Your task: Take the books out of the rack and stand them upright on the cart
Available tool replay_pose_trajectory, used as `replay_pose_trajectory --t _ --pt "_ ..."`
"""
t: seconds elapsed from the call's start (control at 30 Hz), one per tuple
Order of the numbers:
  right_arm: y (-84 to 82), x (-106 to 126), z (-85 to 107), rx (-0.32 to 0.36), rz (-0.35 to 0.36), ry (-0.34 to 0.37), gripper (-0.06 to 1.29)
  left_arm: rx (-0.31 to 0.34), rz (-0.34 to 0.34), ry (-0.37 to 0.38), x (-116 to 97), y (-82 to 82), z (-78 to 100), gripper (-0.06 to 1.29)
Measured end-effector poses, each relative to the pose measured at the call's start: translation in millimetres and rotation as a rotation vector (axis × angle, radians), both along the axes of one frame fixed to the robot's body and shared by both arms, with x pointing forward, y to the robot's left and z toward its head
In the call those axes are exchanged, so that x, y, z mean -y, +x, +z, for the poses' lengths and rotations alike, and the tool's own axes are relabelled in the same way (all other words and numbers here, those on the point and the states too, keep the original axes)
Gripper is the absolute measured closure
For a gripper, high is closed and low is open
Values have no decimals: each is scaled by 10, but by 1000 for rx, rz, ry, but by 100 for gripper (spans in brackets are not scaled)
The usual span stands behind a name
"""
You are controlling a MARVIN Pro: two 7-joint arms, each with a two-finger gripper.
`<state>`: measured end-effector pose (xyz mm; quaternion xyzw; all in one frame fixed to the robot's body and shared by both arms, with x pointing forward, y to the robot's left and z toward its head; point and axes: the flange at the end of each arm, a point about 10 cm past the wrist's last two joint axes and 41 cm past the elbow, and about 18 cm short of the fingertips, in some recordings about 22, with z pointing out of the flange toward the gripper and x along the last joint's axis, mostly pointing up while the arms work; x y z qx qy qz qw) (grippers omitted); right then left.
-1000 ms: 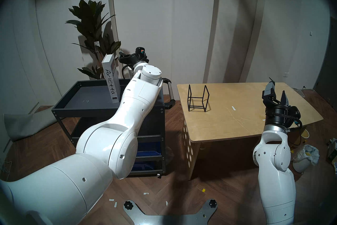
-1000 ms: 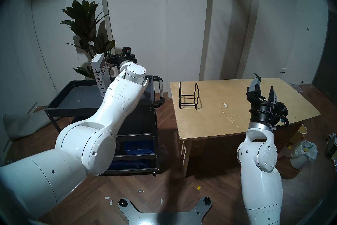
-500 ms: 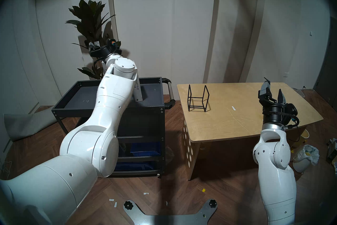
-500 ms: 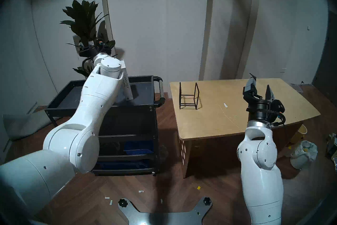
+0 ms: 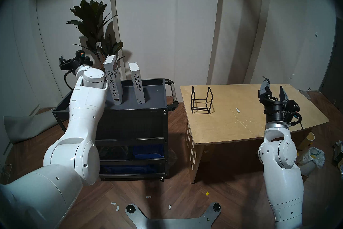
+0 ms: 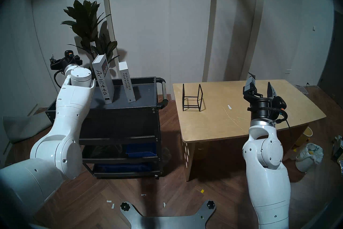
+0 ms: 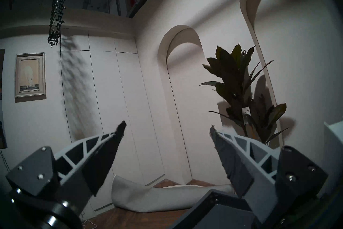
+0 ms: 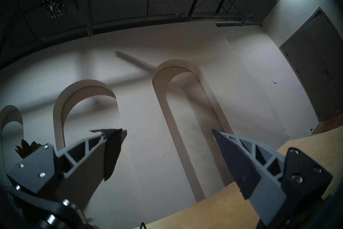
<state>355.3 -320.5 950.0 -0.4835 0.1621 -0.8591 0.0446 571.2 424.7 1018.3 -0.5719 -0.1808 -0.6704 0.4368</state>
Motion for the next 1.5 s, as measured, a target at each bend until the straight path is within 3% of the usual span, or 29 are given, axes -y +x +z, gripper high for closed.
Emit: replay_pose_trajectory --t 0.37,0.83,1.2,1.5 --pt "122 -202 -38 -59 80 -101 0 -89 -42 46 -371 -215 -265 3" --pt "304 -402 -80 -131 164 -198 0 -170 -137 111 -628 -446 -437 3" --pt "481 -571 -120 -202 228 -253 0 -238 -295 142 -574 -563 -612 3" --pt "620 -693 -133 -257 270 -296 0 -263 -441 155 -447 -644 -638 3"
